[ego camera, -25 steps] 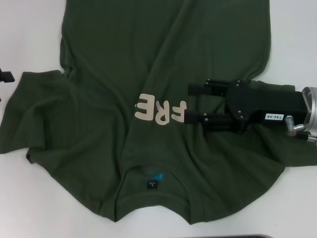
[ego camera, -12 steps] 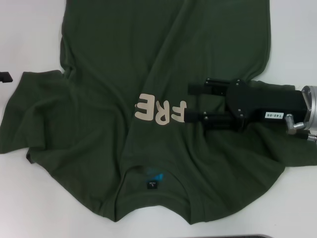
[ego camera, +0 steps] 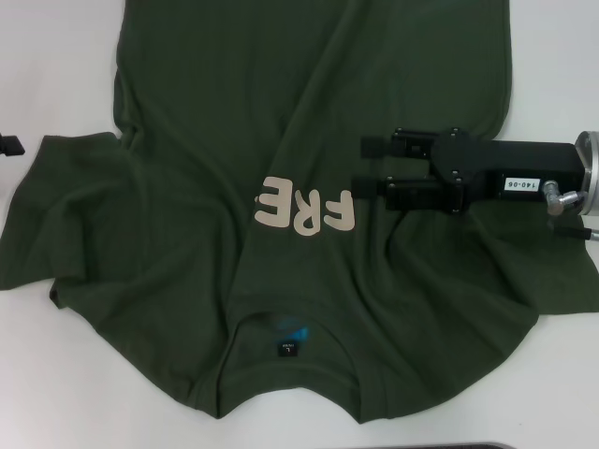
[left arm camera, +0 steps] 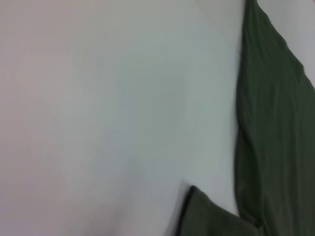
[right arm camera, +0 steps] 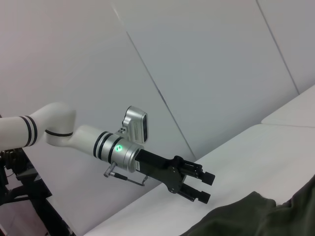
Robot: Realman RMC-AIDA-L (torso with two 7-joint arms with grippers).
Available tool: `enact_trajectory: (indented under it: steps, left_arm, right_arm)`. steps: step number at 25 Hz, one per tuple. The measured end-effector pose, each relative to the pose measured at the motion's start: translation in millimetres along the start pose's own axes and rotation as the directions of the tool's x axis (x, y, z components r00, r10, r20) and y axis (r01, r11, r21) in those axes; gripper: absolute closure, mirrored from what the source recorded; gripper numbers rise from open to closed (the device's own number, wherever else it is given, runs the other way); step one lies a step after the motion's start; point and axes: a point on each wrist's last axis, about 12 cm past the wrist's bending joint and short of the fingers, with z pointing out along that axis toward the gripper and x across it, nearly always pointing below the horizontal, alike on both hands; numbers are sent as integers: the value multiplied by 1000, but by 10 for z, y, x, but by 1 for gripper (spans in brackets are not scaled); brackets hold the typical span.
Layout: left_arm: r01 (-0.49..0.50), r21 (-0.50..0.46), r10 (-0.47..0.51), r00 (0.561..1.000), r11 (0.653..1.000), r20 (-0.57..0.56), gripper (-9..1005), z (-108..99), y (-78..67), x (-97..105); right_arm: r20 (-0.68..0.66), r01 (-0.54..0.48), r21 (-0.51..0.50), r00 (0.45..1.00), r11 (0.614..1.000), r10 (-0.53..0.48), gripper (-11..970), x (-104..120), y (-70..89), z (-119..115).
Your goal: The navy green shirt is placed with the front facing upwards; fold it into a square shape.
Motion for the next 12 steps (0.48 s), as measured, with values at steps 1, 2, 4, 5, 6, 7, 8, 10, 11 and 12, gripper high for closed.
enact_trajectory:
  steps: [1, 2, 4, 5, 6, 7, 8, 10, 11, 12]
  left_arm:
    - [1, -5, -1, 1000, 1000, 2, 265, 7, 7, 4]
    - [1, -8, -1, 1000, 1000, 3, 266, 13, 11, 9]
    - [0, -21, 0, 1000, 1000, 2, 268, 30, 27, 23]
    - [0, -24, 0, 1000, 1000, 2, 269, 34, 30, 26]
    - [0, -25, 0, 1000, 1000, 2, 269, 38, 32, 30]
    - [0, -25, 0, 1000, 1000, 1, 270, 41, 31, 32]
    - [0, -25, 1, 1000, 1000, 2, 271, 47, 29, 32]
    - [-3, -27, 3, 1000, 1000, 3, 273, 58, 24, 31]
    - [-6, -30, 6, 1000, 1000, 2, 274, 66, 22, 32]
    - [-6, -30, 6, 1000, 1000, 2, 275, 66, 22, 32]
  right_arm:
    - [0, 0, 1, 1000, 1000, 0, 136, 1, -1, 2]
    - [0, 0, 2, 1000, 1000, 0, 136, 1, -2, 3]
    - [0, 0, 2, 1000, 1000, 0, 136, 4, -1, 2]
    - [1, -1, 2, 1000, 1000, 1, 136, 7, 1, 1]
    - [1, -1, 1, 1000, 1000, 1, 136, 9, 3, -1]
    - [2, -2, 1, 1000, 1000, 2, 136, 10, 4, -2]
    - [3, -2, 1, 1000, 1000, 2, 136, 12, 5, -4]
    - [3, -2, 2, 1000, 1000, 2, 135, 13, 5, -5]
    - [3, -2, 2, 1000, 1000, 2, 135, 15, 5, -4]
    - [2, -2, 2, 1000, 1000, 2, 135, 17, 4, -3]
